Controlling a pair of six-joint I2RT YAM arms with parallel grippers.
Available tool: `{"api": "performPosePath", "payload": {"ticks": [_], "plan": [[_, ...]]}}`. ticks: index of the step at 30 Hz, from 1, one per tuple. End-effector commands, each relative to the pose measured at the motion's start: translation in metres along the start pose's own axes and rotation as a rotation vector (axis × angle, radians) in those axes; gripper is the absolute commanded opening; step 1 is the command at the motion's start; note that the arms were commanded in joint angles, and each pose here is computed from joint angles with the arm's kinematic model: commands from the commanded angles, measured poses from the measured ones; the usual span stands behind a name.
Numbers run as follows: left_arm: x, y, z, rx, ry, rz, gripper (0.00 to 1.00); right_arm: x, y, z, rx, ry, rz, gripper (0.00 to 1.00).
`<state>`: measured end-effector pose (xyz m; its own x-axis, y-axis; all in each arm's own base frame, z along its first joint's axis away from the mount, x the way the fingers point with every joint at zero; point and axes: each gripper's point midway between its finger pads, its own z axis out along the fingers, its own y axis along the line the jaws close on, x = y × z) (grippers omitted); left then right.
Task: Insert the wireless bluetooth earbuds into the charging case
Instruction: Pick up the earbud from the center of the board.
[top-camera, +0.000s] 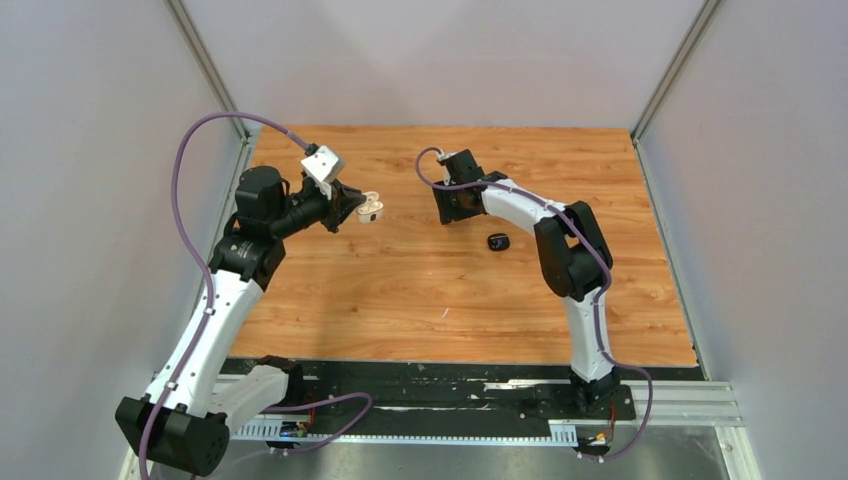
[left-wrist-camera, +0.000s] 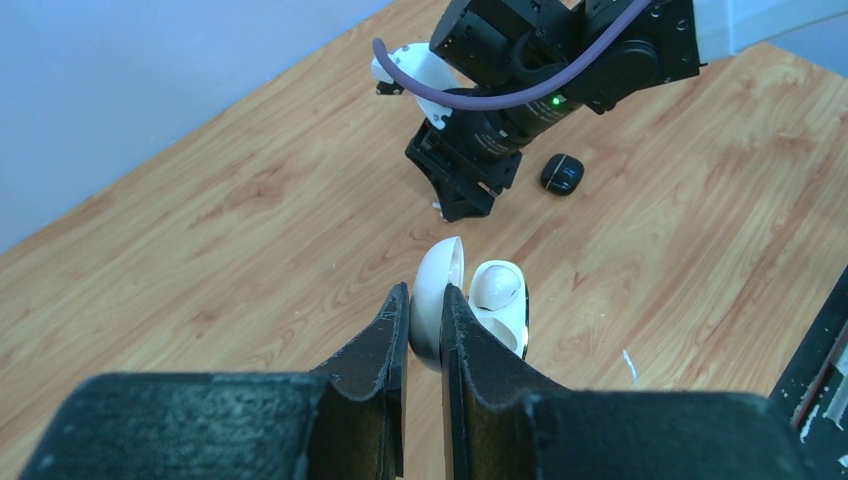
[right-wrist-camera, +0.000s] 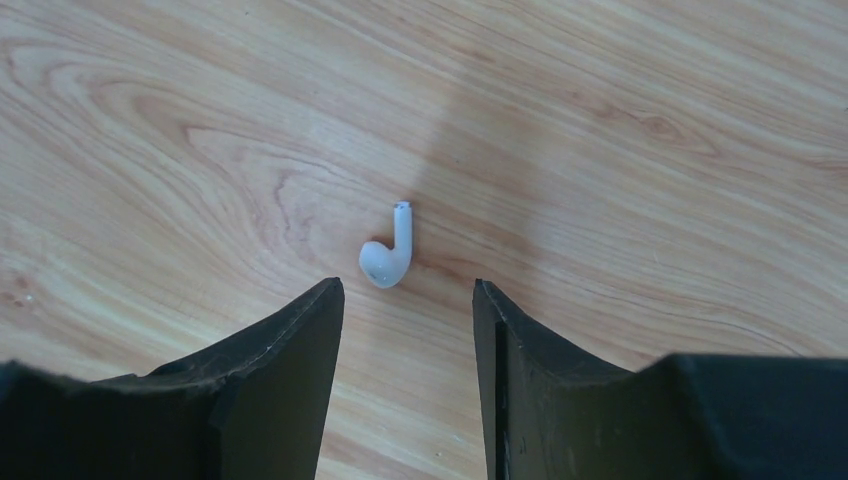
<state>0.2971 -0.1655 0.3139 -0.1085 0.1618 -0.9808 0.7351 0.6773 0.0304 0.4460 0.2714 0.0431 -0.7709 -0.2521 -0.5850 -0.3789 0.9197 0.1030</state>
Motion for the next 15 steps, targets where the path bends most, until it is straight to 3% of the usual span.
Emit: {"api": "performPosePath", "payload": {"ticks": [1,8,15], "plan": [[-0.020,0.003,-0.007,-0.022,-0.047,0.008,0.00,-0.027,0.000,0.004,0.011,-0.076,0.017,0.49],[-0.020,0.004,-0.007,-0.026,-0.048,0.008,0.00,-0.019,-0.004,0.013,0.013,-0.057,-0.015,0.48],[-0.018,0.005,-0.005,-0.028,-0.055,-0.009,0.00,-0.025,-0.036,0.007,0.058,-0.071,-0.001,0.47]]}}
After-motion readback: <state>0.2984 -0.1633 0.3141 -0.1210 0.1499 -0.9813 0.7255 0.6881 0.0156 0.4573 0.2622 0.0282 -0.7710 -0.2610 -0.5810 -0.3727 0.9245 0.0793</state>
